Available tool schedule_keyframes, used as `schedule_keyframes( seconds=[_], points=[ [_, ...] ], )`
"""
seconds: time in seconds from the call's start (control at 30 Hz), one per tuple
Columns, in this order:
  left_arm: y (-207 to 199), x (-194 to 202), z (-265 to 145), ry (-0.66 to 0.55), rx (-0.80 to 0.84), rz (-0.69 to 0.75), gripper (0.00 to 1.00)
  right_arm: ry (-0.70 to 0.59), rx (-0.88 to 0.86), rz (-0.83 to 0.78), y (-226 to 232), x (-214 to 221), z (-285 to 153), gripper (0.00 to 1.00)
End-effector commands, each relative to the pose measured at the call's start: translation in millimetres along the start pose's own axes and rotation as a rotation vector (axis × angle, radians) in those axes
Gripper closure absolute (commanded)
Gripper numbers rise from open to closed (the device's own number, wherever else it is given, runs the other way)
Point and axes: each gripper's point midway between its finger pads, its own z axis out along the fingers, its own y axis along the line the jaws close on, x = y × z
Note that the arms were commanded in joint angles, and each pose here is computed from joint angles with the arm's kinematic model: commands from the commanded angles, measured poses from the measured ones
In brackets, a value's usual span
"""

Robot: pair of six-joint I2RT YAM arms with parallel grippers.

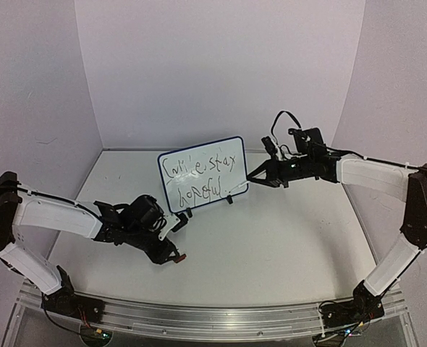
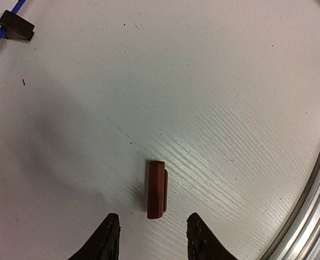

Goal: Write a sentence on the whiteboard
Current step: Pick up the pen cap from the center of the board.

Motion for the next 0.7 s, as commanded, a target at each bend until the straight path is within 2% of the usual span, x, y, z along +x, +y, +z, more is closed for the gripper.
schedule_keyframes(
  seconds=[0.0, 0.13, 0.47, 0.67],
  points=[
    [6.0, -11.9, -0.7, -0.003, -0.050, 0.037, 0.61, -0.030, -0.005, -0.024, 10.1, -4.7, -8.8, 1.00],
    [3.0, -10.9, 5.4, 0.018, -0.037, 0.040, 0.66, -0.029, 0.001, -0.022, 8.1, -3.9, -8.1, 1.00],
    [-3.5, -3.4, 15.5, 0.047, -0.025, 0.056, 0.68, -0.030, 0.013, -0.018, 4.9, -2.1, -7.7, 1.00],
    [-5.6, -0.8, 22.5, 0.072, -0.055, 0.086, 0.72, -0.029, 0.017, -0.013, 3.1, -1.5, -7.0, 1.00]
  ],
)
